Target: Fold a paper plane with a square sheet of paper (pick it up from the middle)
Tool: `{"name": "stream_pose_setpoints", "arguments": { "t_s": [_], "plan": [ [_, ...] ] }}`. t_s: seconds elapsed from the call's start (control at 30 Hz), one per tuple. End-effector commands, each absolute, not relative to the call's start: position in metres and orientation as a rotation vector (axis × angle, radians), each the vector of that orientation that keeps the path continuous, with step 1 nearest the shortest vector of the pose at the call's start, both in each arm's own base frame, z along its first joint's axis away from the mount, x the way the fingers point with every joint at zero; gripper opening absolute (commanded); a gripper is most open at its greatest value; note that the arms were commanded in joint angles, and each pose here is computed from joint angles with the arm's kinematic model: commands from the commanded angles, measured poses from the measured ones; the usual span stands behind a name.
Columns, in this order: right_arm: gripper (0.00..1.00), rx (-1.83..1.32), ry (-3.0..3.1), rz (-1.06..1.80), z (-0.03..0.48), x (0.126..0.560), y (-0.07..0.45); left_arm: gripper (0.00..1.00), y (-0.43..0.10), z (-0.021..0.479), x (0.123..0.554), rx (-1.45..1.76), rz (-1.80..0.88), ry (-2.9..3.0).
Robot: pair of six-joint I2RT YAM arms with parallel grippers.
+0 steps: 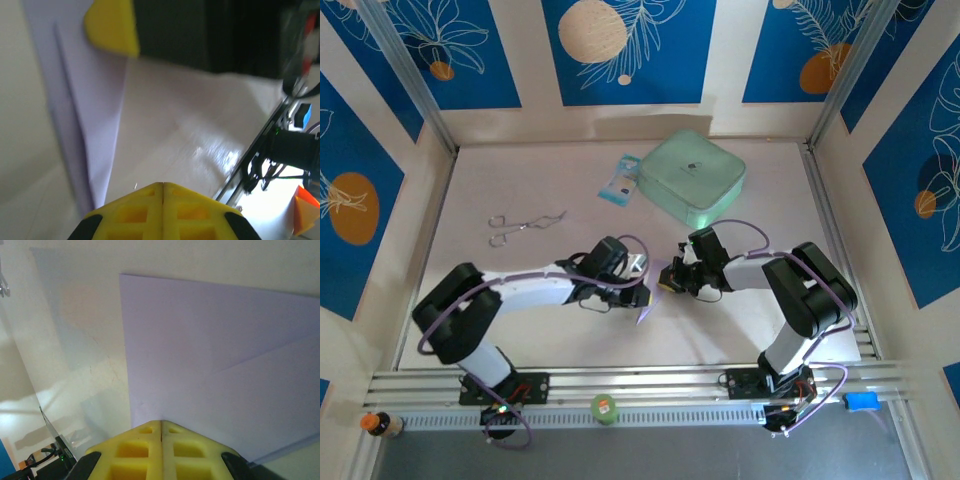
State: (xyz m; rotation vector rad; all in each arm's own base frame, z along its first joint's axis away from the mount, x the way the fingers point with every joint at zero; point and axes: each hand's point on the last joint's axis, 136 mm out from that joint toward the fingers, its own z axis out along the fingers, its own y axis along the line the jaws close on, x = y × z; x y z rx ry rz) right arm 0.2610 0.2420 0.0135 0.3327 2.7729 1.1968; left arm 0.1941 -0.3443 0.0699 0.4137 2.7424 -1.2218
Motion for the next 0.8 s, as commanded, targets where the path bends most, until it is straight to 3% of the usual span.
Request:
{"name": "stream_pose_setpoints", "arguments": {
  "t_s": [0.0,0.43,0.77],
  "plan": [
    [0.01,0.441,2.895,1.043,-0.015,0.245,0.221,0.07,-0.361,0.064,0.202,0.444,-1.263,2.743],
    [0.01,0.439,2.893,1.038,-0.015,0.245,0.220,0.07,-0.317,0.002,0.164,0.418,-1.098,2.951],
    [0.01,0.443,2.893,1.040,-0.015,0.244,0.220,0.07,-0.293,0.018,0.152,0.450,-1.026,2.941]
  ]
}}
